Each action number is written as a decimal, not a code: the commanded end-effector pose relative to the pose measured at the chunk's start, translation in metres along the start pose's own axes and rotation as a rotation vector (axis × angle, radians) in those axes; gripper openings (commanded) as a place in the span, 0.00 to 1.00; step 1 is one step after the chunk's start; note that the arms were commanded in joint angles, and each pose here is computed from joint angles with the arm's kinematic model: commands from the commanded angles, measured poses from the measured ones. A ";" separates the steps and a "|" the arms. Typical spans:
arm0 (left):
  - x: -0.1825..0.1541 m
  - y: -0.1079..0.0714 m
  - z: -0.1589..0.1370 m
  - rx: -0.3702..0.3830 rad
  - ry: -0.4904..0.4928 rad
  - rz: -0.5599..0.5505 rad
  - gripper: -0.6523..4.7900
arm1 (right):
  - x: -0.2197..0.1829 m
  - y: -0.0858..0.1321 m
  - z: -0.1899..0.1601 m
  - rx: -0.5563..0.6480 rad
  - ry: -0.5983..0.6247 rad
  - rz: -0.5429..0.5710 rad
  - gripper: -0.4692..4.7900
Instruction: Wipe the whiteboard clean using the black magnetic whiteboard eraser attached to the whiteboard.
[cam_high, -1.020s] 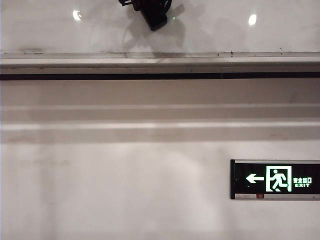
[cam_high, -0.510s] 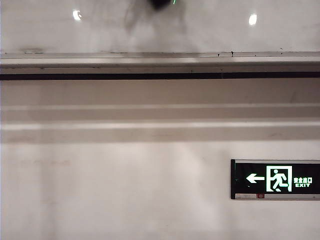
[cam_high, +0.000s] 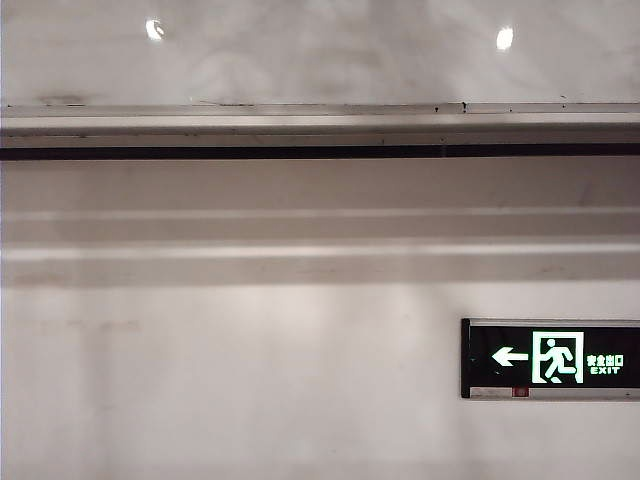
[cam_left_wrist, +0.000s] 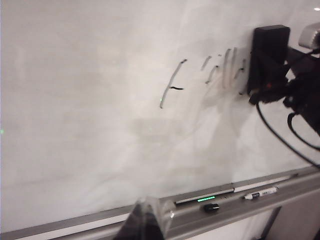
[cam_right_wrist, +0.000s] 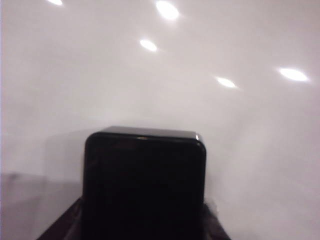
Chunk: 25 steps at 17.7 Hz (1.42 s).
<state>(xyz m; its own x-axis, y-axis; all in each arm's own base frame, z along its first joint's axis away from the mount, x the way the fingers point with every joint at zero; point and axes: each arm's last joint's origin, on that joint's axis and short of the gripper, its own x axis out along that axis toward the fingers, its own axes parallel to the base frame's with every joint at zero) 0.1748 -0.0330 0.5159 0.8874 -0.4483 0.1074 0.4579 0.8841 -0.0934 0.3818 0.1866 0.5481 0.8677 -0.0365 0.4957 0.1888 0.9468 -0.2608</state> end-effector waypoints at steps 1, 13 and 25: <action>-0.002 -0.001 0.003 0.006 -0.014 -0.012 0.11 | 0.002 -0.008 -0.003 0.001 0.028 0.008 0.26; -0.002 -0.001 0.001 0.001 -0.002 -0.014 0.11 | -0.009 0.055 -0.032 -0.039 0.089 0.485 0.22; -0.002 -0.002 0.001 0.001 0.002 -0.028 0.11 | -0.001 0.022 -0.012 -0.009 0.057 0.131 0.22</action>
<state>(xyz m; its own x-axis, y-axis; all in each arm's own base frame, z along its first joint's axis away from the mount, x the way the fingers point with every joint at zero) 0.1746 -0.0335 0.5150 0.8787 -0.4671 0.0984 0.4755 0.8747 -0.0943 0.3924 0.2260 0.5161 0.9094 0.2274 0.3481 -0.0691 0.9082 -0.4128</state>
